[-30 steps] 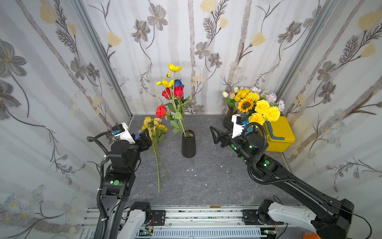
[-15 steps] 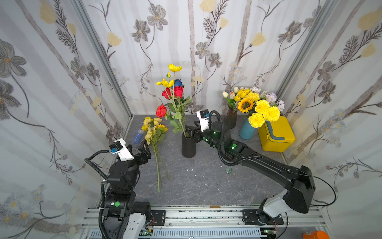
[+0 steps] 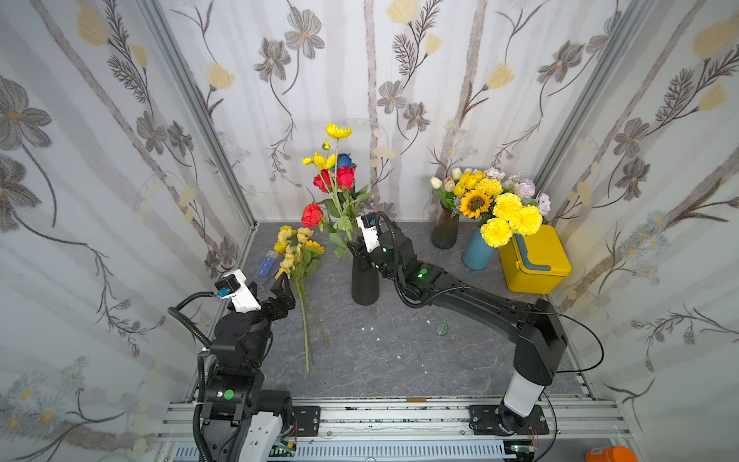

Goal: Pick out yellow flowers from the vase
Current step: Pick up the flower from the vase.

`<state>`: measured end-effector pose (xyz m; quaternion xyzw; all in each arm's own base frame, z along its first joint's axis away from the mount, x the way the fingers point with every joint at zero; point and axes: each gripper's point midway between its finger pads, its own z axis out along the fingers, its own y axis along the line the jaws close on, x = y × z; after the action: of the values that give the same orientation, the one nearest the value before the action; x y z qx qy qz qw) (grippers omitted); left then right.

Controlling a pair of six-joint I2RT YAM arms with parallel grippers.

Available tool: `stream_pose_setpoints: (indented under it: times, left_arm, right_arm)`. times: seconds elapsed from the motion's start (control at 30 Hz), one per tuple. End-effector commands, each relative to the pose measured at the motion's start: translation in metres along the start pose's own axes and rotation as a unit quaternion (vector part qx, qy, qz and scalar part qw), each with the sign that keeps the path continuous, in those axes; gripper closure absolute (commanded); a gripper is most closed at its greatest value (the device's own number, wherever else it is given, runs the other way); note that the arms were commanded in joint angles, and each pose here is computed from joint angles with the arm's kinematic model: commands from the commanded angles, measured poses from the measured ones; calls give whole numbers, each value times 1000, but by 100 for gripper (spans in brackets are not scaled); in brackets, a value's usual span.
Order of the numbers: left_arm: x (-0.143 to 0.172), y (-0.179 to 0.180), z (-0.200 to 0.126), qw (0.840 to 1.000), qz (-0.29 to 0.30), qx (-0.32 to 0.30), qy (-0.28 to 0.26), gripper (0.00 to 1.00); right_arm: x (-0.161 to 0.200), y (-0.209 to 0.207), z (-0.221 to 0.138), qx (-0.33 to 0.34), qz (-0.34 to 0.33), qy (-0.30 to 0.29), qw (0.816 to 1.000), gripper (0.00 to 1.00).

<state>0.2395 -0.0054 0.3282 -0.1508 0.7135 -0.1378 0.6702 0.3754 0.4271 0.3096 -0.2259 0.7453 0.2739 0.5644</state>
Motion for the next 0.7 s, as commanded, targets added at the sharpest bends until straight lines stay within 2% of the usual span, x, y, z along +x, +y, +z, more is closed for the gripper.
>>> stream_pose_setpoints:
  times: [0.0, 0.4, 0.67]
  left_arm:
    - [-1, -3, 0, 1000, -1, 8, -4, 10]
    - [-1, -2, 0, 1000, -1, 4, -4, 2]
    - [-1, -2, 0, 1000, -1, 6, -3, 1]
  right_arm:
    - [-4, -6, 5, 16, -6, -5, 1000, 66]
    - [8, -9, 17, 20, 4, 8, 1000, 80]
    - [13, -9, 21, 17, 4, 14, 1000, 82]
